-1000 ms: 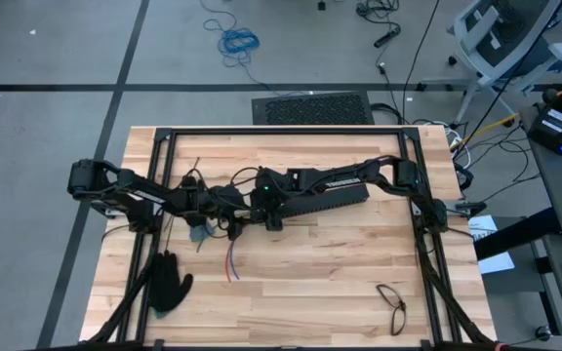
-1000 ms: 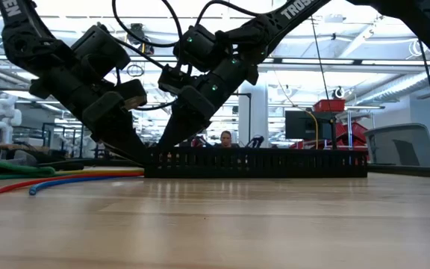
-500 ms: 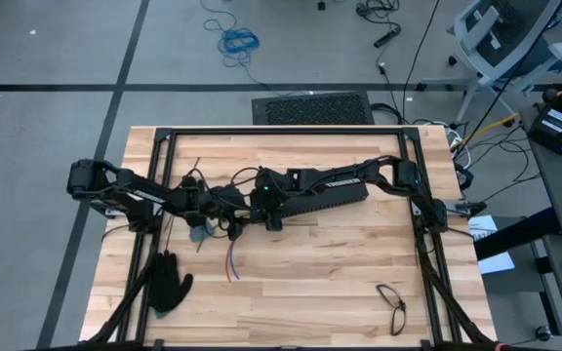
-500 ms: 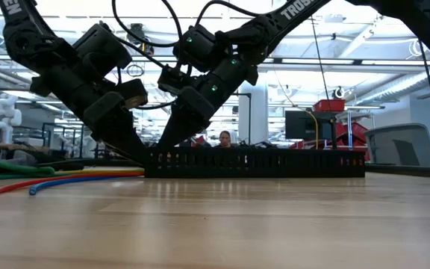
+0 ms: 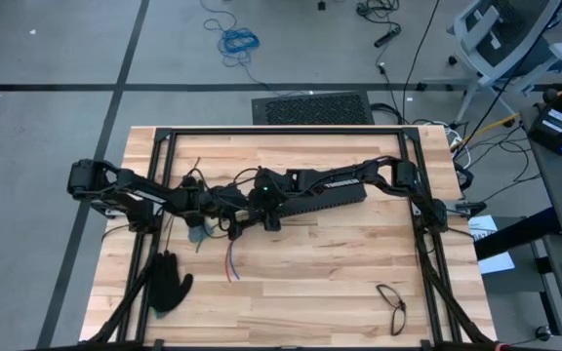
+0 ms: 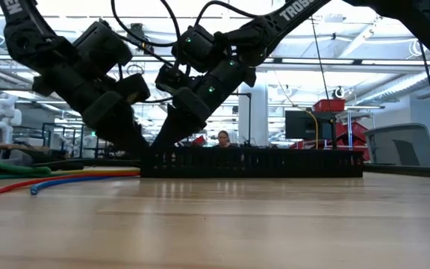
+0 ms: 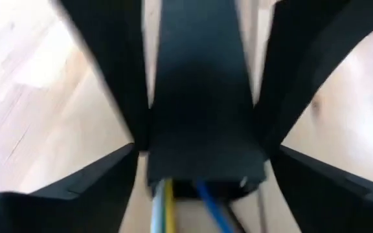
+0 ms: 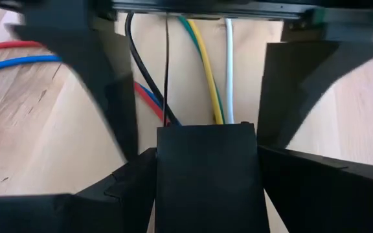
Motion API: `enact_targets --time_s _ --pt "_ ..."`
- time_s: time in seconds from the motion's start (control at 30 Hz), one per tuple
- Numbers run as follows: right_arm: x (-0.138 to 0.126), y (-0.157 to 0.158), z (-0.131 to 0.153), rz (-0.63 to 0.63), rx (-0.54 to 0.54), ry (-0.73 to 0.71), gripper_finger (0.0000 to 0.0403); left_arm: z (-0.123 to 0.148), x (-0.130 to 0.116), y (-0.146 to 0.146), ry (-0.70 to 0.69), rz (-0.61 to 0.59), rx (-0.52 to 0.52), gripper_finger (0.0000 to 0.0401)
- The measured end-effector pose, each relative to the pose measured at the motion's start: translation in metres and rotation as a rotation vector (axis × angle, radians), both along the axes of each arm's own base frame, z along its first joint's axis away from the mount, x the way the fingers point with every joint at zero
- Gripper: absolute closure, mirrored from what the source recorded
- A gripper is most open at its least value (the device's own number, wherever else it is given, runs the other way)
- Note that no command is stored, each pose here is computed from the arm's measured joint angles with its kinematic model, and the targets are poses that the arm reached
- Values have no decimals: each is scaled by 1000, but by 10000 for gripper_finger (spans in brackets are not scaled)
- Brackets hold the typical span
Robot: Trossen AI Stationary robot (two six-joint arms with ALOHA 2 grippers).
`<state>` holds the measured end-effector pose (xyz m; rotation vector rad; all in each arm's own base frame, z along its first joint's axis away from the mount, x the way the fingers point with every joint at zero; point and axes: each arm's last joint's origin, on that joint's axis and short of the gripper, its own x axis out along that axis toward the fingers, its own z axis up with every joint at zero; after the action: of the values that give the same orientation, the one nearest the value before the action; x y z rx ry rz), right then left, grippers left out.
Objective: Ziptie cables
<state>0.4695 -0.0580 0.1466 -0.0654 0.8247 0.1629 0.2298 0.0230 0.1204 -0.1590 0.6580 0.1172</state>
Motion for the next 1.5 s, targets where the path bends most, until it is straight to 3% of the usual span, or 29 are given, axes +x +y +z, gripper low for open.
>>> enact_targets --time_s 0.2,0.37,0.63,0.83,1.0,1.17,1.33,1.5 --pt "2 0 0 6 -4 -22 160 9 0 -2 9 -84 -9 11" --pt "1 1 0 13 -1 -10 160 32 -9 -3 -45 -98 0 8" --pt "0 -1 0 -1 0 -6 160 45 -40 -11 83 -133 -34 8" --pt "0 -1 0 -1 -1 -6 160 26 -43 -12 101 -75 -73 8" --pt "0 -1 0 0 -2 -7 160 0 -42 -11 214 -54 -84 8" --pt "0 -1 0 -1 -2 -9 160 1 -32 -10 196 50 -190 8" --pt "0 -1 0 0 -2 -8 160 2 -32 -10 188 44 -228 8" --pt "0 -1 0 1 -2 -8 160 8 -33 -11 171 23 -364 8"
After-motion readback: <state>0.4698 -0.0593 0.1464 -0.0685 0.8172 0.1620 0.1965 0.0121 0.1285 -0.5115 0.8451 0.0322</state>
